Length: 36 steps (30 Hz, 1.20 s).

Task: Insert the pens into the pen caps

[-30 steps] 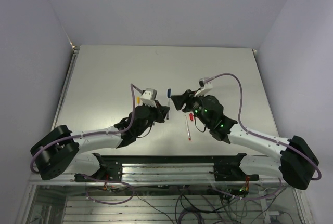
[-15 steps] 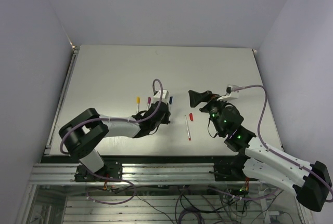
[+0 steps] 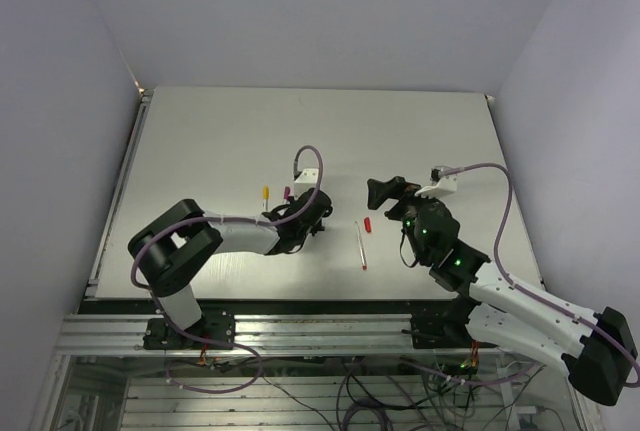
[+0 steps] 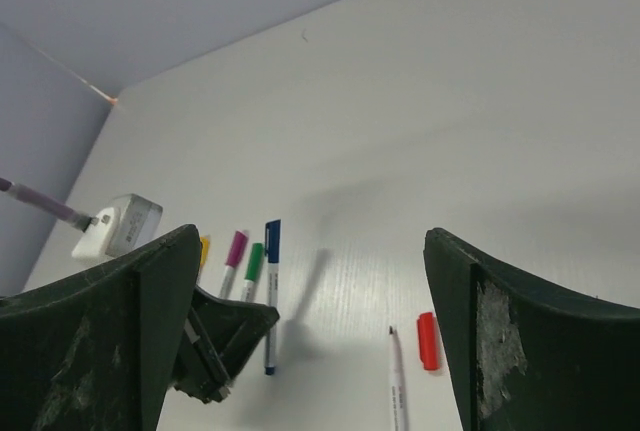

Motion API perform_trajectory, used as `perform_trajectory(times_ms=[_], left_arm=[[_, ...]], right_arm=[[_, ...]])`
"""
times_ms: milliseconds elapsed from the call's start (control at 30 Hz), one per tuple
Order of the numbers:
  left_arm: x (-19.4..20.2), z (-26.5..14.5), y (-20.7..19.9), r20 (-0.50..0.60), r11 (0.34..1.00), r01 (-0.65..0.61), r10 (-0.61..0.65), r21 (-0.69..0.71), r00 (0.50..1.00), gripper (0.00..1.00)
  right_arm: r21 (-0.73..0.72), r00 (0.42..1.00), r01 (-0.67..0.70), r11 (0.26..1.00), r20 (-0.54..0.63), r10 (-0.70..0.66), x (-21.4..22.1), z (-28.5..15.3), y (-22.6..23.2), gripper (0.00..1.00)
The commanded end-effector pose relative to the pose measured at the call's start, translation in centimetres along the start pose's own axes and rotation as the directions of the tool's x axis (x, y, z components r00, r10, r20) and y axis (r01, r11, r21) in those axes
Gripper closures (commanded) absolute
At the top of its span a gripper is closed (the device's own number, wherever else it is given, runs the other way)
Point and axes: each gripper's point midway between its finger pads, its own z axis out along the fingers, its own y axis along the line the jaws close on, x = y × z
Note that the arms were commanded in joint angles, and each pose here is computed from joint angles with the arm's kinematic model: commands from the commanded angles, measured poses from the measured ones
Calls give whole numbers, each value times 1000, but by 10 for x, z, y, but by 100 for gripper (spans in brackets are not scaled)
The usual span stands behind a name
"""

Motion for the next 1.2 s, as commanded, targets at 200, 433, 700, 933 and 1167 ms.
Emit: perform_trajectory(times_ms=[200,433,700,933,1167], left_arm=[[1,17,19,-30,993,9,-13,-116,999,87],[5,19,23,-50,991,28,-35,-128,998,69],[-26,5,13,12,995,41,-40,-89,999,59],[-51,-15,8,51,997,52,-49,-60,998,58],[-33,-32,-23,8,999,7,-8,44,1000,55]], right_arm=[[65,998,65,996,-9,-64,7,2,-17,8],[72,996,86,994,-27,-84,13,4,-19,8],[90,995,94,992,-37,-91,15,6,-20,8],[147,997,83,986,-20,-81,11,5,-30,9],[166,998,61,984,-12,-60,13,4,-35,11]])
